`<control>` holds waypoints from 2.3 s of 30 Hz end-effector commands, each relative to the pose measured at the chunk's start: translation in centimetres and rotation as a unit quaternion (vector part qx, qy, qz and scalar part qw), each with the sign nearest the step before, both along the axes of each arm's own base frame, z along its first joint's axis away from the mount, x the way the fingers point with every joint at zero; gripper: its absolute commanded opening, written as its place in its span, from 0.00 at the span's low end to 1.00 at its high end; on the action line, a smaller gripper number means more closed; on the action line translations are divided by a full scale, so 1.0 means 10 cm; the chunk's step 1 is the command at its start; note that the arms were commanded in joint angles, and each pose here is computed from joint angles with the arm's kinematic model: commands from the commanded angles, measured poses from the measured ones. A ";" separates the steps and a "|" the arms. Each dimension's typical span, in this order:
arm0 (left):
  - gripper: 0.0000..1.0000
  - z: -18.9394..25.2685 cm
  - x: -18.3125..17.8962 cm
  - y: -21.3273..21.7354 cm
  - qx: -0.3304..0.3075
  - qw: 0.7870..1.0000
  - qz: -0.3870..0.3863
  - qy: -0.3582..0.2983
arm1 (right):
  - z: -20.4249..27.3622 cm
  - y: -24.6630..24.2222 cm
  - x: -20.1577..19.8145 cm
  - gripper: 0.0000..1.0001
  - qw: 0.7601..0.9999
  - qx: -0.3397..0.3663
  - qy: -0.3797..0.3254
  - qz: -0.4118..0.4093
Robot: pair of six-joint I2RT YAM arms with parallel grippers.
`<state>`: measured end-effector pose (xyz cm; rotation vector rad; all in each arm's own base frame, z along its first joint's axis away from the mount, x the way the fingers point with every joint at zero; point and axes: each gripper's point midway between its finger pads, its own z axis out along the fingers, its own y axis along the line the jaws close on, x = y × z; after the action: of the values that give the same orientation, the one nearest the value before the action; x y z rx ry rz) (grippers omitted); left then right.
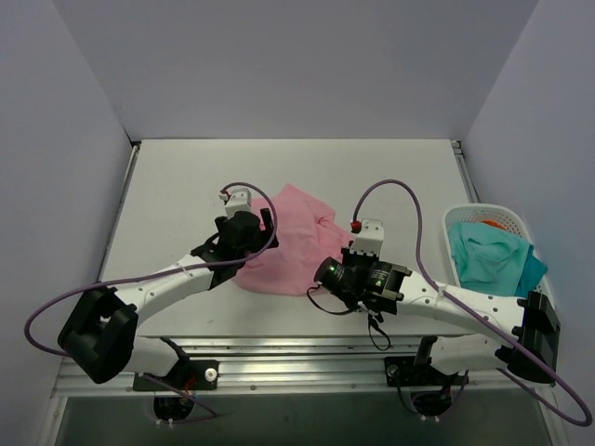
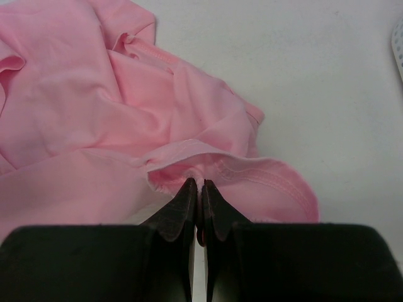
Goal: Fold and stack the t-shirts
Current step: Flatten the tshirt out
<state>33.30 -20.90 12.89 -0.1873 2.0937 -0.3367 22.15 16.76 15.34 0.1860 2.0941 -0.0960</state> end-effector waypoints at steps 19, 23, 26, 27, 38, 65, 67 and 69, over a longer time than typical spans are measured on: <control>0.97 -0.62 0.20 -0.04 0.071 0.997 0.005 0.041 | 0.04 -0.05 -0.02 0.00 1.000 -0.012 -0.008 -0.006; 0.93 -0.66 0.19 -0.03 0.071 0.997 0.005 0.044 | 0.01 -0.07 -0.03 0.00 1.000 -0.013 -0.006 -0.007; 0.81 -0.66 0.18 -0.02 0.071 0.996 0.006 0.045 | 0.00 -0.08 -0.03 0.00 1.000 -0.013 -0.006 -0.009; 0.78 -0.66 0.18 -0.01 0.072 0.996 0.007 0.045 | 0.00 -0.08 -0.03 0.00 1.000 -0.012 -0.006 -0.010; 0.67 -0.73 0.15 0.05 0.086 0.994 0.019 0.058 | 0.03 -0.09 -0.04 0.00 1.000 -0.001 -0.011 -0.007; 0.02 -0.78 0.08 0.21 0.102 0.991 0.054 0.070 | -0.12 0.02 0.03 0.00 1.000 -0.021 0.002 0.004; 0.02 -0.61 0.09 0.24 0.097 0.992 0.061 0.055 | -0.08 0.04 0.04 0.00 1.000 -0.019 -0.002 0.005; 0.02 -0.44 0.06 0.28 0.099 0.992 0.067 0.047 | -0.02 0.04 0.06 0.00 1.000 -0.024 -0.005 0.007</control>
<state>32.97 -18.34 3.66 -0.1772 2.2750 -0.0227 22.25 17.63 14.24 0.1452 2.1101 -0.0987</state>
